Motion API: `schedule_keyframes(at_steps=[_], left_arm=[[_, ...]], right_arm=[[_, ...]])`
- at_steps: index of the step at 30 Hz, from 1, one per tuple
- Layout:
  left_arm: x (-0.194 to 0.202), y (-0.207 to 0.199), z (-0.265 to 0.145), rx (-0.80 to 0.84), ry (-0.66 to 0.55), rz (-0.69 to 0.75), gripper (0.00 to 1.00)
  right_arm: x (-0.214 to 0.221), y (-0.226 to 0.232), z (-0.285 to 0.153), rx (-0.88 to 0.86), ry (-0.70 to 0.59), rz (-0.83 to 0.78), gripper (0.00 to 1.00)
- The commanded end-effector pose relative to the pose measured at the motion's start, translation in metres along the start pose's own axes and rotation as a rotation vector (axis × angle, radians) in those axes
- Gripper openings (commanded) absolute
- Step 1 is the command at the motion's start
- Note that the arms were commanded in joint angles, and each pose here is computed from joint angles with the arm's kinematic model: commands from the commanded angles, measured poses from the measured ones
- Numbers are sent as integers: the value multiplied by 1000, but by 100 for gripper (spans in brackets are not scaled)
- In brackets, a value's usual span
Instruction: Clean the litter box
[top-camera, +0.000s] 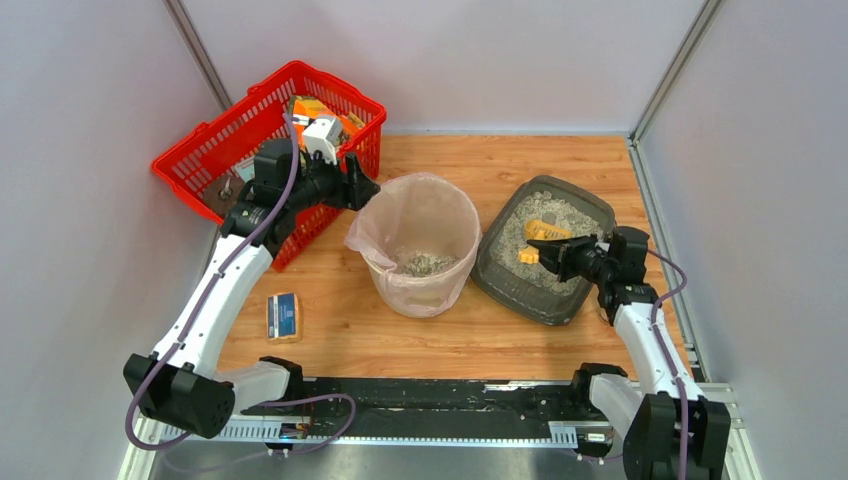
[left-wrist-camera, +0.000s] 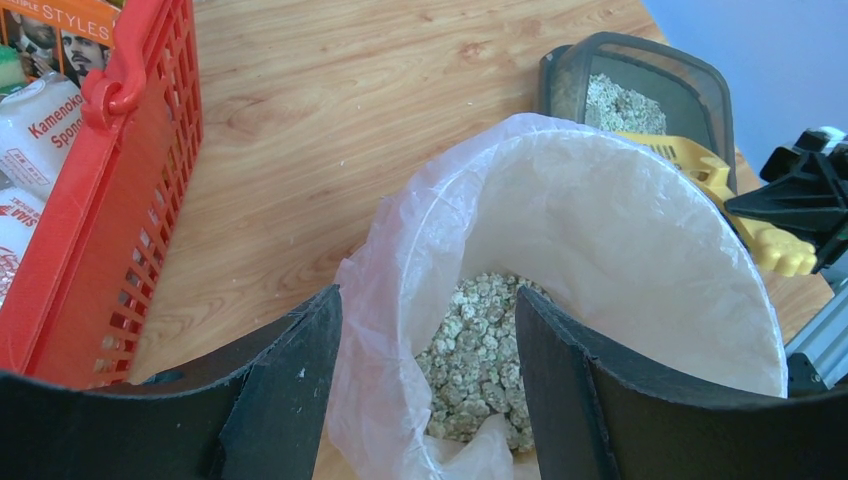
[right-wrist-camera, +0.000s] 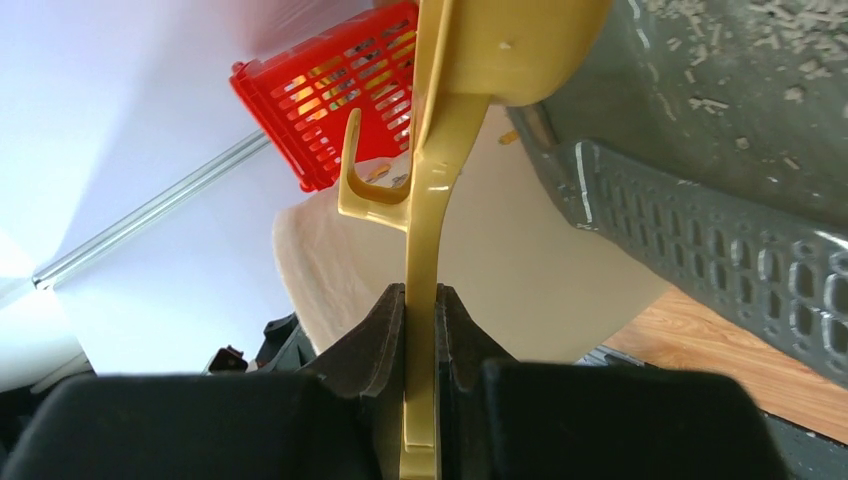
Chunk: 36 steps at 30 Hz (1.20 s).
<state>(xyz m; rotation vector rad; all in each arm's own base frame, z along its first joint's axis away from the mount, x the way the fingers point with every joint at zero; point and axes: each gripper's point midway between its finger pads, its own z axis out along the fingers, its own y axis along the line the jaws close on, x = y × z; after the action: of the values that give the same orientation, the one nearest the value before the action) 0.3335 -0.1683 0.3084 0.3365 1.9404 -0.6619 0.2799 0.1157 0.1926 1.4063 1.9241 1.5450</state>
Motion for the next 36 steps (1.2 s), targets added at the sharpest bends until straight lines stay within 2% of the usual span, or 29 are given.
schedule_keyframes(at_steps=[1, 9, 15, 24, 30, 36], left_arm=[[-21, -7, -4, 22, -48, 15, 72], [-23, -7, -7, 17, -54, 23, 72], [-20, -3, -6, 1, -37, 30, 72], [-18, 0, -4, -12, -27, 30, 72], [-19, -2, -3, -4, -27, 20, 72], [-19, -3, -5, -2, -30, 16, 72]], right_arm=[[-2, -1, 6, -9, 34, -13, 0], [-17, -14, 24, 39, 42, -2, 0], [-25, -22, 43, 51, 111, 12, 0], [-37, -23, 44, 49, 41, 82, 0], [-31, 12, 26, -7, -35, 60, 0], [-27, 10, 6, -18, -114, 150, 0]])
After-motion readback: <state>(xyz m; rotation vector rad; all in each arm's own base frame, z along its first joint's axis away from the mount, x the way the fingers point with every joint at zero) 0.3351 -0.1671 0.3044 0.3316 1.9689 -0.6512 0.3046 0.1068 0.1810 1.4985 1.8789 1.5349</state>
